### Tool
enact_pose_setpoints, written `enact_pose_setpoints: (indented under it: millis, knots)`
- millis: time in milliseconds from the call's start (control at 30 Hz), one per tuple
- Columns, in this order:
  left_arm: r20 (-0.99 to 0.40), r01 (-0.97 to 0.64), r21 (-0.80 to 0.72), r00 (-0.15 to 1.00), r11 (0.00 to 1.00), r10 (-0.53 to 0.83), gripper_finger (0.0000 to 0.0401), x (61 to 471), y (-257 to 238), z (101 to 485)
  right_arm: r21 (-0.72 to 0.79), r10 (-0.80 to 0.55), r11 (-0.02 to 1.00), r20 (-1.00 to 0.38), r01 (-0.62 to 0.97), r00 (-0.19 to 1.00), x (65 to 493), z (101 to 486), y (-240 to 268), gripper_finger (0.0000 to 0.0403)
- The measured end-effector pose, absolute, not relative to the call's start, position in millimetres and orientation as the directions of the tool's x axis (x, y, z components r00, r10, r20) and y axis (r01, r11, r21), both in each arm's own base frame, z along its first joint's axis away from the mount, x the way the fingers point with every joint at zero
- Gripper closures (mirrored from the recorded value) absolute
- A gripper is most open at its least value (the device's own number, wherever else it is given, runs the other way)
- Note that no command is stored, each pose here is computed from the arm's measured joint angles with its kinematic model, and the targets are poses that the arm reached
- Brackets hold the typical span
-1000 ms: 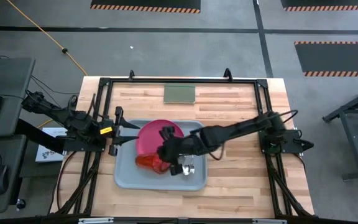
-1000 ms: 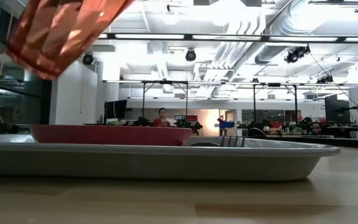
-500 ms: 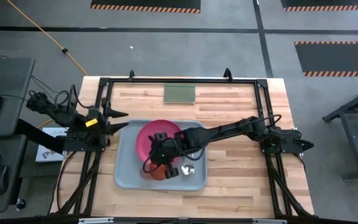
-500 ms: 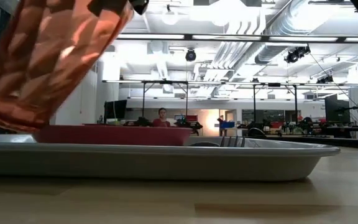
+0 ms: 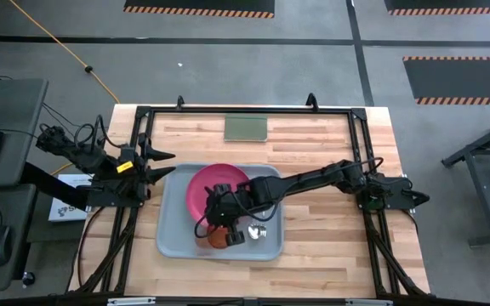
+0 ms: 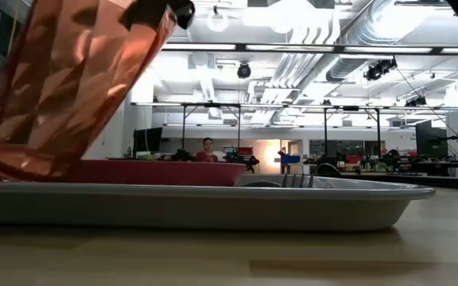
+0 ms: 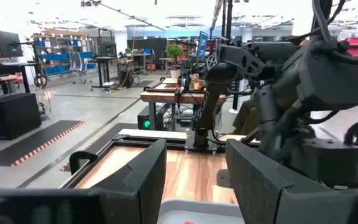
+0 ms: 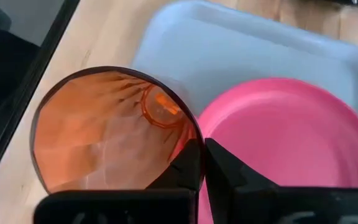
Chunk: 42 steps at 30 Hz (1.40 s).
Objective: Pick and place plate/cup/fork/spoon on tray
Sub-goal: Put the orange cup on the gray tray to the top right of the pink plate
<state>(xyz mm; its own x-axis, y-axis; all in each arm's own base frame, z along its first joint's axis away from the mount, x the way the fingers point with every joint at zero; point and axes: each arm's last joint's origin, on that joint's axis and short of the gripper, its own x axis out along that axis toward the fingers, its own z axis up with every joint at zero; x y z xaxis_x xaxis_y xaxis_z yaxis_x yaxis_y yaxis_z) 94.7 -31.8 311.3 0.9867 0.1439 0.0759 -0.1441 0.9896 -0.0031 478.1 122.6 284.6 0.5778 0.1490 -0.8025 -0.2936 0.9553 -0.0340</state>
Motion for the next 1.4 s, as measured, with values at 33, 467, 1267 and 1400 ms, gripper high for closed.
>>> enact_pose_setpoints:
  millis: [33, 467, 1267, 1400]
  knots:
    - [0.075, -0.144, -0.003, 0.987, 0.99, 0.144, 0.0245, 94.7, -31.8, 311.3, -0.026, 0.146, 0.959, -0.809, -0.283, 0.569, 477.3, 284.1, 121.5, 0.0403]
    - [0.073, -0.144, -0.001, 0.987, 0.99, 0.144, 0.0245, 94.7, -31.8, 311.1, 0.02, 0.115, 0.975, -0.896, -0.22, 0.429, 462.1, 281.9, 114.7, 0.0403]
    - [0.062, -0.142, -0.009, 0.988, 0.99, 0.142, 0.0245, 97.8, -33.5, 309.8, 0.077, 0.122, 0.986, -0.934, -0.146, 0.334, 449.0, 293.1, 110.9, 0.04]
    - [0.06, -0.141, -0.011, 0.988, 0.99, 0.142, 0.0245, 98.0, -33.7, 309.6, 0.08, 0.132, 0.984, -0.926, -0.157, 0.355, 451.0, 293.9, 111.6, 0.0392]
